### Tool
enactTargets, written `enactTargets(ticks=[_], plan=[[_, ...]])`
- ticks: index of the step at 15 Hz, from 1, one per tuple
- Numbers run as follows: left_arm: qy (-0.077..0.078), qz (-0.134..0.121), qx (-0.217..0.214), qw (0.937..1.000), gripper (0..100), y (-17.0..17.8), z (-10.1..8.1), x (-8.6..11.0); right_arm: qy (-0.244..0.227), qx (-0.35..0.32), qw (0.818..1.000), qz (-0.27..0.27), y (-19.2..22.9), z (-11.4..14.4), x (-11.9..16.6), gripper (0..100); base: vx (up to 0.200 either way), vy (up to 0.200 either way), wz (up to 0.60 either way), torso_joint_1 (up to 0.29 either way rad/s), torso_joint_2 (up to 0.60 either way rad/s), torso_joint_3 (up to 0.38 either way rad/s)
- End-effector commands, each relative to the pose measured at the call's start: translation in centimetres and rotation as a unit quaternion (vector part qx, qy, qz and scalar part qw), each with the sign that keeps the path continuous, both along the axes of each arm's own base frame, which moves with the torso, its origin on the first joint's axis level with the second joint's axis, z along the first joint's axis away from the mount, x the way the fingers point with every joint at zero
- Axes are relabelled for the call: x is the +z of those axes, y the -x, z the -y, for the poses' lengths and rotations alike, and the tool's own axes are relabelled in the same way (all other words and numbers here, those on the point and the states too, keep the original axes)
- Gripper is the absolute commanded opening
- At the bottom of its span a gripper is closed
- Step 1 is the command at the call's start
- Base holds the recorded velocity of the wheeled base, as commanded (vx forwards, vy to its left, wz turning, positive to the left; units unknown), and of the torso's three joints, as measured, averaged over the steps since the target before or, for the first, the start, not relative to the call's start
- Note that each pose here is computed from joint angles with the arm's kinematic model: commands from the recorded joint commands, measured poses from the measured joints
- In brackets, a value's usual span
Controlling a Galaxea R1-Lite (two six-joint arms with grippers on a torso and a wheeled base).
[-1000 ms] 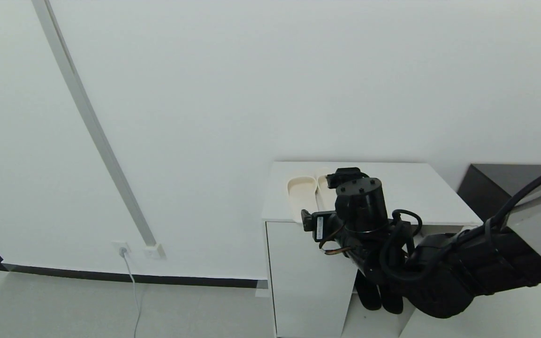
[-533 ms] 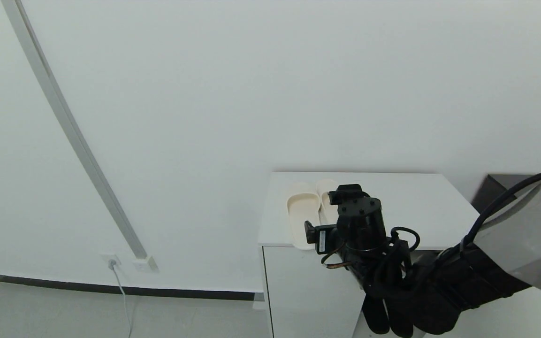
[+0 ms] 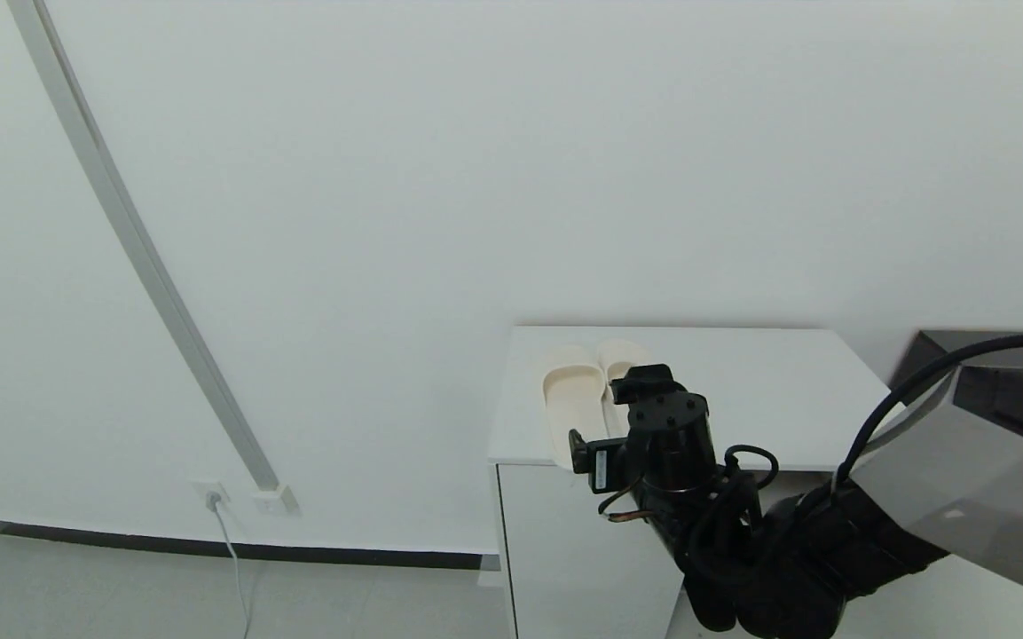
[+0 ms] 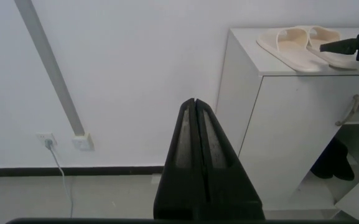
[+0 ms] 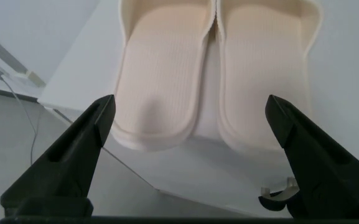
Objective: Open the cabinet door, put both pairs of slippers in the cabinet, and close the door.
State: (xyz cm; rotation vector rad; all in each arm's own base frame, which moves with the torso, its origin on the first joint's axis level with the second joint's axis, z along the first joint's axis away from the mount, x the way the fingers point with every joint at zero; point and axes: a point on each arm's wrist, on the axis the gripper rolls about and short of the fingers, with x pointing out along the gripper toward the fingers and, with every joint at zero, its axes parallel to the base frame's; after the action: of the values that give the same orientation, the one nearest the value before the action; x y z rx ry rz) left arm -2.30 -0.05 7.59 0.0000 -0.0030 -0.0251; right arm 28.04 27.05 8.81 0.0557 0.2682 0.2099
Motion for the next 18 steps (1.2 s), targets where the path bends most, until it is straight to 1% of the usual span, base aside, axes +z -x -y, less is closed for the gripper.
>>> enactTargets(ticks=[1, 4, 9, 12, 16, 18], plan=[[0.0, -0.001, 0.0, 1.0, 0, 0.0, 0.0, 0.0, 0.004, -0.001, 1.0, -0.003, -0.5, -0.1, -0.6, 100, 0.0, 0.0, 0.0, 0.0, 0.0, 0.0], [0.0, -0.001, 0.0, 1.0, 0, 0.0, 0.0, 0.0, 0.0, -0.011, 1.0, 0.001, -1.7, -0.1, -0.7, 100, 0.0, 0.0, 0.0, 0.0, 0.0, 0.0], [0.0, -0.001, 0.0, 1.0, 0, 0.0, 0.0, 0.0, 0.001, -0.008, 1.0, 0.01, -2.3, -0.6, -0.4, 100, 0.0, 0.0, 0.0, 0.0, 0.0, 0.0], [0.0, -0.001, 0.0, 1.0, 0, 0.0, 0.0, 0.0, 0.008, -0.015, 1.0, 0.002, -3.1, -0.6, -1.5, 100, 0.0, 0.0, 0.0, 0.0, 0.0, 0.0], [0.0, -0.001, 0.0, 1.0, 0, 0.0, 0.0, 0.0, 0.0, -0.029, 1.0, 0.011, -5.2, -0.8, -2.0, 100, 0.0, 0.0, 0.0, 0.0, 0.0, 0.0], [0.001, -0.001, 0.0, 1.0, 0, 0.0, 0.0, 0.0, 0.003, -0.034, 0.999, 0.014, -6.4, -1.1, -2.8, 100, 0.0, 0.0, 0.0, 0.0, 0.0, 0.0]])
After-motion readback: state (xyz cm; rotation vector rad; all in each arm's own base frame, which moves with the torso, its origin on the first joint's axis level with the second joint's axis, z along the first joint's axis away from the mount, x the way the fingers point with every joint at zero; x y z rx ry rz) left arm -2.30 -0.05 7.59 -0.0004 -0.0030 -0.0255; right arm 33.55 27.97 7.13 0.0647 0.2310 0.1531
